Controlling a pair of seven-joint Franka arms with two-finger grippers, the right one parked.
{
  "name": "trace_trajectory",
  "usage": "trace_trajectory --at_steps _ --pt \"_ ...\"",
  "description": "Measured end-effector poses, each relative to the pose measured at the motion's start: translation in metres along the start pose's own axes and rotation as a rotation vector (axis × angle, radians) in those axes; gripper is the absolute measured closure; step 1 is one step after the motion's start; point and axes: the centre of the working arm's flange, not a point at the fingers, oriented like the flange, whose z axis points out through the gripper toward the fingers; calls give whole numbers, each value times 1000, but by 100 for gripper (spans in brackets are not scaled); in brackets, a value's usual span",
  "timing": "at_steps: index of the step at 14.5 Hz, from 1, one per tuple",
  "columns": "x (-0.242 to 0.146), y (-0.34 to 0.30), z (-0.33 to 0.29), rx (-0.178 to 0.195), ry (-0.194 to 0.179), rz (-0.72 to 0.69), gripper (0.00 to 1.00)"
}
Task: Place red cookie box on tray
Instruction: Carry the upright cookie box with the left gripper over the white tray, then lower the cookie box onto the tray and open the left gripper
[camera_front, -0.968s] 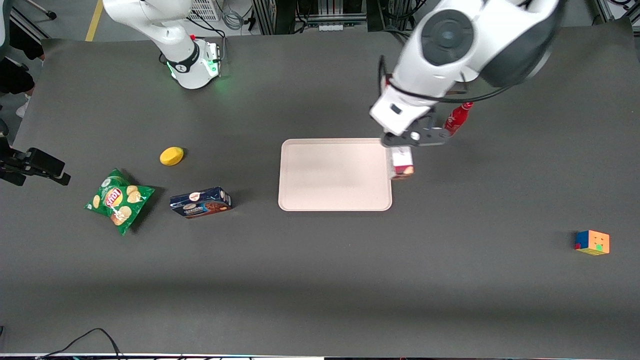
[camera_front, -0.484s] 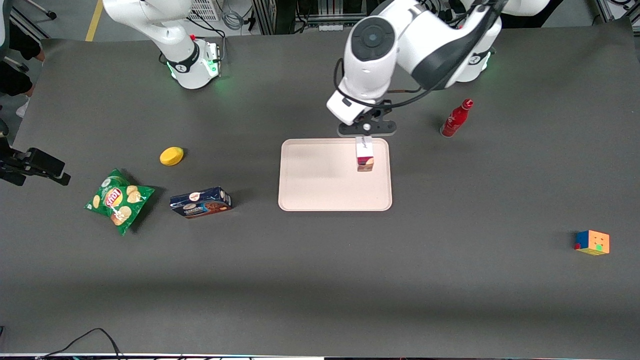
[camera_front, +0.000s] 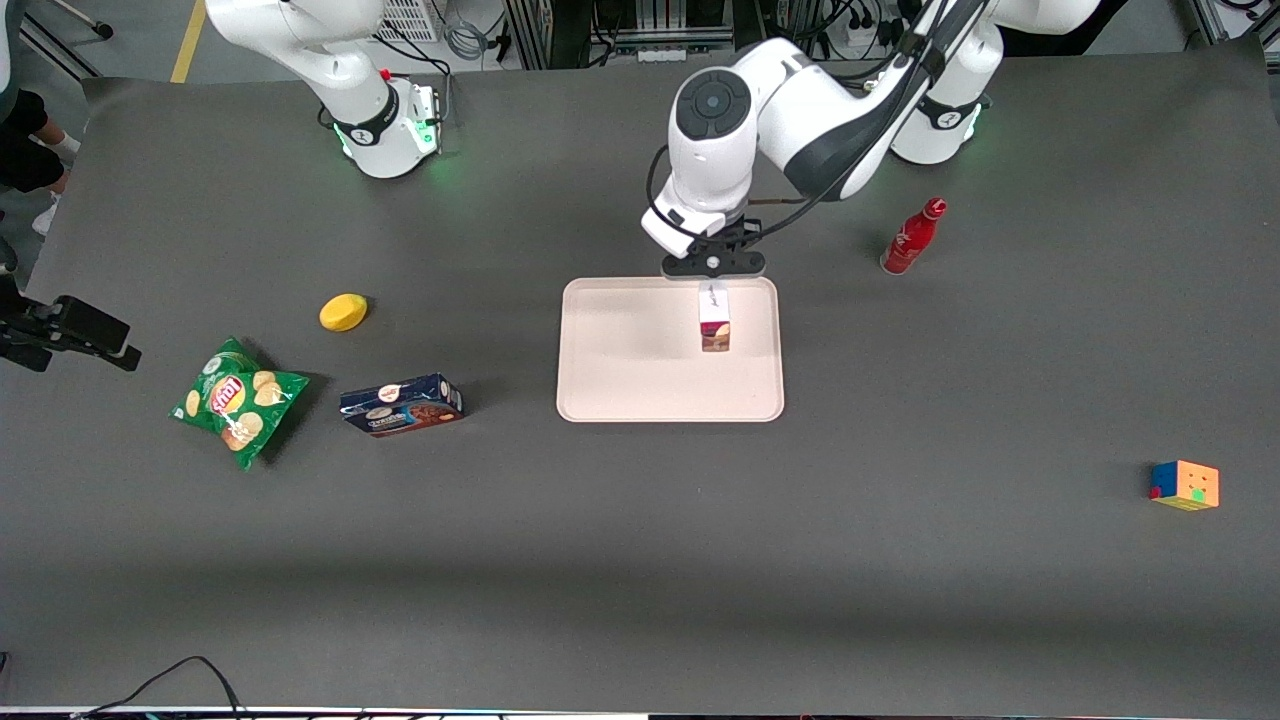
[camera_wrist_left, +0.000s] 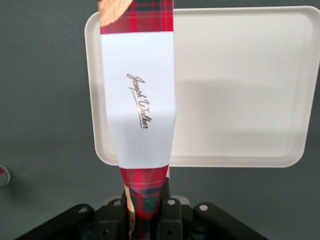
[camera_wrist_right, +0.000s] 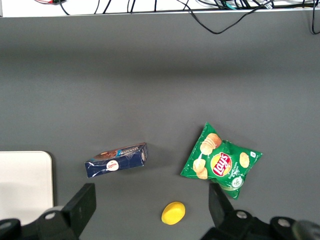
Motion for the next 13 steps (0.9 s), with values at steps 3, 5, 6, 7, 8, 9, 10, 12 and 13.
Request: trace_trajectory --at_steps 3,5,6,7,8,9,10,12,13 --pt "1 -7 42 -18 27 -2 78" --pt "-2 -13 70 -32 35 2 78" --pt "-4 -15 83 -36 35 2 78" --pt "-6 -17 95 -38 30 2 78" --pt "-7 -18 105 -39 28 4 78" --pt "-8 -20 112 -38 28 10 78" --pt "-8 -22 117 -35 34 13 78" --pt "-4 -31 125 -29 51 13 78" --pt "-1 -36 128 -28 57 9 78"
